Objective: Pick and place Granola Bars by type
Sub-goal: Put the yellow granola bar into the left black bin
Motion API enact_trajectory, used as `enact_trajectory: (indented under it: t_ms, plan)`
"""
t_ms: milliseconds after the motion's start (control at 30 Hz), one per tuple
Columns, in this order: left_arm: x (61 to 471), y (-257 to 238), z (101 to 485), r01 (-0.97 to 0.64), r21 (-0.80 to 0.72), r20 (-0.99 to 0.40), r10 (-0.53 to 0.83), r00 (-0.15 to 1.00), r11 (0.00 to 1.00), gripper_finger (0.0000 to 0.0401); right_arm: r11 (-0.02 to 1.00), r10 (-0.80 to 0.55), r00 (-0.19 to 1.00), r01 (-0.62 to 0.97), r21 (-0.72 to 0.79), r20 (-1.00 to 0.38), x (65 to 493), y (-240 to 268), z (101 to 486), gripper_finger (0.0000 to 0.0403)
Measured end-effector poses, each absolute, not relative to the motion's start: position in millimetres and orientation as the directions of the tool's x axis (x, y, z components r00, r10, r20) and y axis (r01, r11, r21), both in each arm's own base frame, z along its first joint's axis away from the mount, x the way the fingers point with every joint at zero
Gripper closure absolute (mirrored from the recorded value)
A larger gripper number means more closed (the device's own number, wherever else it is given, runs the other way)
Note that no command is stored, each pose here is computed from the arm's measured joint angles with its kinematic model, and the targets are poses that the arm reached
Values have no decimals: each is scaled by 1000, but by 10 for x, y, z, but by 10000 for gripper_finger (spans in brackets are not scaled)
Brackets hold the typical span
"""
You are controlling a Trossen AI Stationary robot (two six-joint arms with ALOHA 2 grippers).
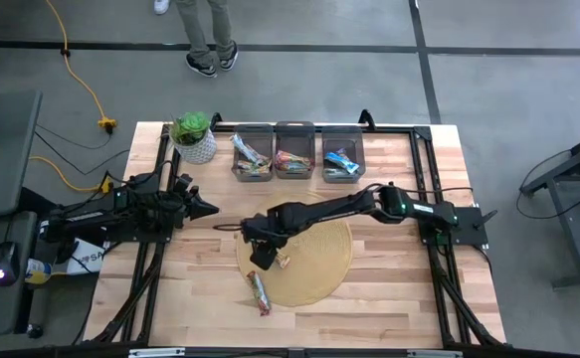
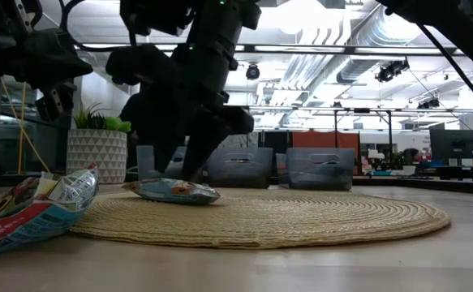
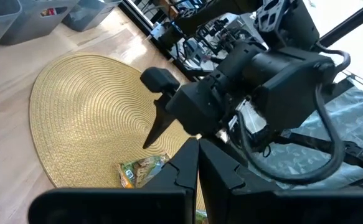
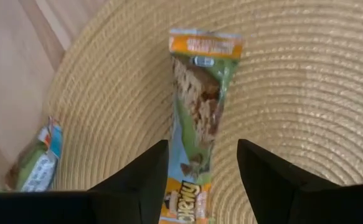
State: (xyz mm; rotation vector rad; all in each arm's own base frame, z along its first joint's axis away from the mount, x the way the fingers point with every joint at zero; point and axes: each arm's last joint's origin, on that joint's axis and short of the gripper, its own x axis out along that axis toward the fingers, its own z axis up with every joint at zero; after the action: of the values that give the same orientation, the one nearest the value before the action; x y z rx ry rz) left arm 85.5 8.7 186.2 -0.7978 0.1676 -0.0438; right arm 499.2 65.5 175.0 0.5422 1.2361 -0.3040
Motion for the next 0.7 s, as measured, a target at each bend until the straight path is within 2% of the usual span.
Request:
enact_trajectory:
  t_ms: [500,700]
  plan:
    - [855,87,1862,-26,-715,-134,-101,986,698,391,833,103,288,499,241,-952,5043,746,1504,225]
    - [855,88,1860,-26,-715,-134,-101,986,698,391,831,112,282,499,246,-953,5062,792,1421,252]
